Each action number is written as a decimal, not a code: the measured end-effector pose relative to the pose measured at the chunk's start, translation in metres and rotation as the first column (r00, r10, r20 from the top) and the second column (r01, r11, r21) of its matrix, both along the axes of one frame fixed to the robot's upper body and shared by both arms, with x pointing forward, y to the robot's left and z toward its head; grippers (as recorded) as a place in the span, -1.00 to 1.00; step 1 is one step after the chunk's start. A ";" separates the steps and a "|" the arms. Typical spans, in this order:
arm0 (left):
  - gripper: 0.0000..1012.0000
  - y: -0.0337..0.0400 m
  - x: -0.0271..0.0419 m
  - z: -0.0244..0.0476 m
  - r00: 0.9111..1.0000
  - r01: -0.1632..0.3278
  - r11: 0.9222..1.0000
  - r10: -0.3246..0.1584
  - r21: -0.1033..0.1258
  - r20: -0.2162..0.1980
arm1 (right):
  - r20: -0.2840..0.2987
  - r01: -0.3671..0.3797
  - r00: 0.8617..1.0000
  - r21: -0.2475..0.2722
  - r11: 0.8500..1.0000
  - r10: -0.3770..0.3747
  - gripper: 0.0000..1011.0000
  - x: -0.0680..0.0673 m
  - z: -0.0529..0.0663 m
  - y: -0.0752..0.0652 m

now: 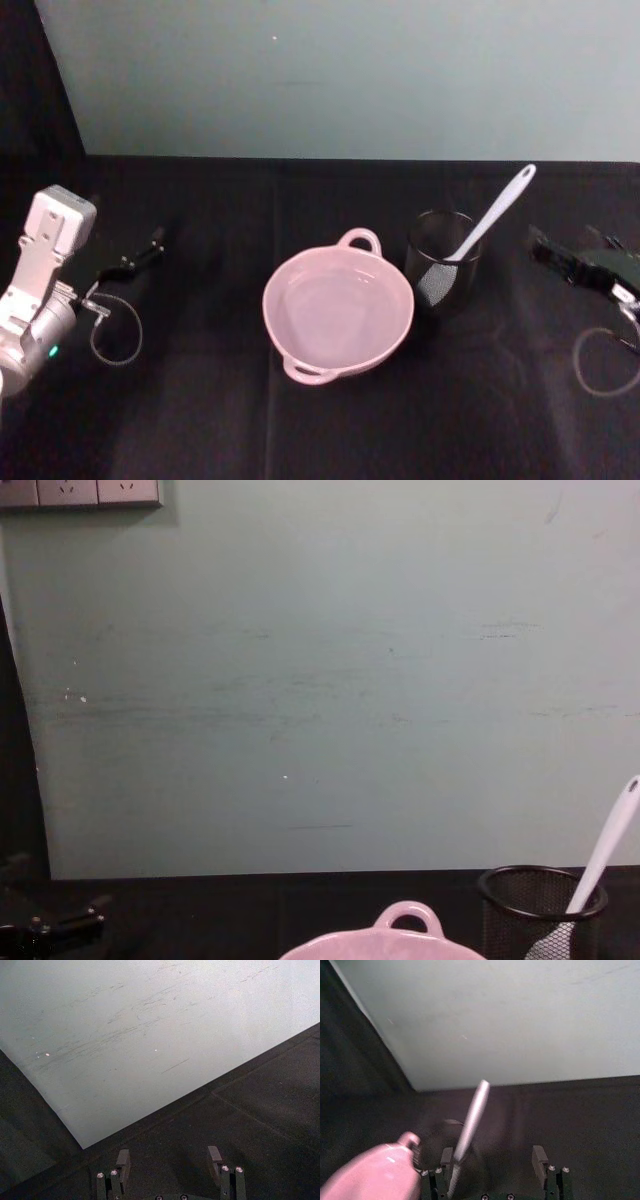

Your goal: Use the one hand to pick up the spoon and stir the clear water in the bowl.

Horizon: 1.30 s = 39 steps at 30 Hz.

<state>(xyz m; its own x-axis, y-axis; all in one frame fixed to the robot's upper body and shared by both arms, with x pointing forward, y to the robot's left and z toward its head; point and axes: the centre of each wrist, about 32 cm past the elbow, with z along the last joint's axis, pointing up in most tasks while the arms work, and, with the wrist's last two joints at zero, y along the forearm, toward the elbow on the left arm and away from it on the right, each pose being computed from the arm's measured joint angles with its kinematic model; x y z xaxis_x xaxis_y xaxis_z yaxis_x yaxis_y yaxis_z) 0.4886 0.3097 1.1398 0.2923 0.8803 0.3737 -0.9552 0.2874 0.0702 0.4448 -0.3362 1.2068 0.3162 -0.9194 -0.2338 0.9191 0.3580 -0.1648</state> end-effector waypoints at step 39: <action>1.00 0.0000 0.0000 0.0000 1.000 0.000 1.000 0.000 0.000 0.000 | 0.151 0.107 0.986 -0.306 0.946 -0.063 0.98 0.036 -0.068 0.002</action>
<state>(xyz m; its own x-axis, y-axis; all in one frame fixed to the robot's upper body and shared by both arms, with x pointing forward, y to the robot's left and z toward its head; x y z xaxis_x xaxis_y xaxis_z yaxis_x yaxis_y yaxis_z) 0.4886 0.3097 1.1398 0.2923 0.8803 0.3737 -0.9552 0.2873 0.0703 0.4806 -0.3345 1.1387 0.2423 -0.9640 0.1099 0.9655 0.2283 -0.1254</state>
